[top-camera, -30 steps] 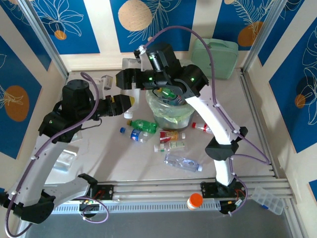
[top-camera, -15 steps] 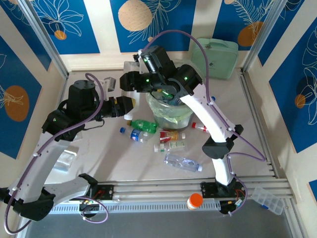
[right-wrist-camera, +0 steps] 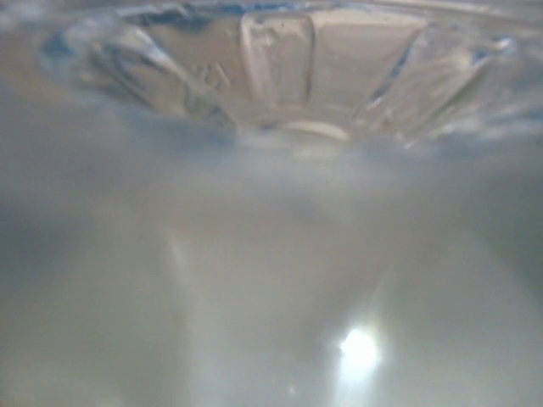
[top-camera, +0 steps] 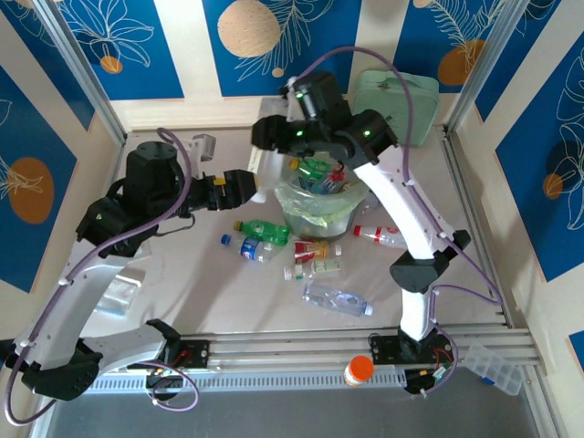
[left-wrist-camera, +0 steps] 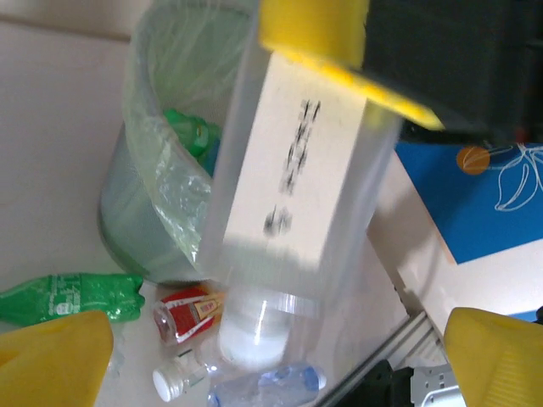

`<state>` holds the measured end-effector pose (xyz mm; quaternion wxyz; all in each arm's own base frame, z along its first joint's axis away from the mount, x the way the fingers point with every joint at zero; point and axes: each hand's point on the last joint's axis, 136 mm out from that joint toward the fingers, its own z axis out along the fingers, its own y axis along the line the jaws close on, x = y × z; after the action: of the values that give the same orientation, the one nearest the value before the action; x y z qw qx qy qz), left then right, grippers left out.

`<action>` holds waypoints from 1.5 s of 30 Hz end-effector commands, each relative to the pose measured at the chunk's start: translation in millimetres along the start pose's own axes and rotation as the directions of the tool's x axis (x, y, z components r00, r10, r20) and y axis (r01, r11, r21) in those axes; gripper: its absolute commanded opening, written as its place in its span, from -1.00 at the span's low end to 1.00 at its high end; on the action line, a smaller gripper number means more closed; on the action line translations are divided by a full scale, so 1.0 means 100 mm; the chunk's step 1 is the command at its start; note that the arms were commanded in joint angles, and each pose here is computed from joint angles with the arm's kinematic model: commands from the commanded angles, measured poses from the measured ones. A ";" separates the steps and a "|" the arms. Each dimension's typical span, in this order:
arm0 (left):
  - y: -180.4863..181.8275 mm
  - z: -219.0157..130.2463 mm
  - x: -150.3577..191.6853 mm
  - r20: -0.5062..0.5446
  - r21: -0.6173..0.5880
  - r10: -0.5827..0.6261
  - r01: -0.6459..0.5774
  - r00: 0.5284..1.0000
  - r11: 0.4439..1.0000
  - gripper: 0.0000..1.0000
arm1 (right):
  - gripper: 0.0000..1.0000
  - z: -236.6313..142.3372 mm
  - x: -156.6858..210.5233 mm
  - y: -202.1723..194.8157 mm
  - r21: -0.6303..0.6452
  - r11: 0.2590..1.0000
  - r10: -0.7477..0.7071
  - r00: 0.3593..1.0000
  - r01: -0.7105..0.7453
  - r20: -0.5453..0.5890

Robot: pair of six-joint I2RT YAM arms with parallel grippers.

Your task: Put the plastic bottles in the bin

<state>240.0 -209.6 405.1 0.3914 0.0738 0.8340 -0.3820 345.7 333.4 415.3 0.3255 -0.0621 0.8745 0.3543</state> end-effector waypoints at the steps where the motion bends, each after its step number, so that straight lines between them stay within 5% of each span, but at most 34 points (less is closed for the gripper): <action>1: -0.06 -0.33 -0.15 0.087 -0.031 0.030 -0.027 0.996 0.999 0.99 | -0.05 -0.30 -0.39 -0.26 0.026 1.000 0.002 0.993 -0.006 0.122; 8: 0.04 -0.64 -0.07 0.103 -0.105 -0.024 0.035 0.994 0.994 0.99 | -0.05 -0.45 -0.87 -1.02 0.246 0.969 -0.078 0.968 0.017 0.239; 16: 0.02 -0.88 -0.08 0.147 -0.096 -0.113 0.127 0.983 0.987 0.99 | -0.05 -0.42 -0.90 -1.72 0.477 0.877 -0.160 0.970 0.054 0.184; 31: 0.04 -0.93 -0.06 0.152 -0.094 -0.238 0.254 0.959 0.963 0.99 | 0.00 0.24 0.15 -2.04 0.467 0.882 -0.035 0.997 0.062 -0.066; 40: 0.06 -0.97 -0.11 0.196 -0.087 -0.310 0.332 0.930 0.939 0.99 | 0.81 0.11 0.01 -1.92 0.478 0.875 -0.071 0.997 0.073 -0.023; 45: 0.06 -0.95 -0.11 0.206 -0.066 -0.332 0.352 0.921 0.934 0.99 | 0.92 -0.08 -0.12 -1.77 0.471 0.880 -0.080 0.996 0.055 0.034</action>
<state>196.5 -140.3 440.6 0.3940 -0.1179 0.8228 -0.3923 420.4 201.9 284.0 0.3253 -0.0127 0.9388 0.1123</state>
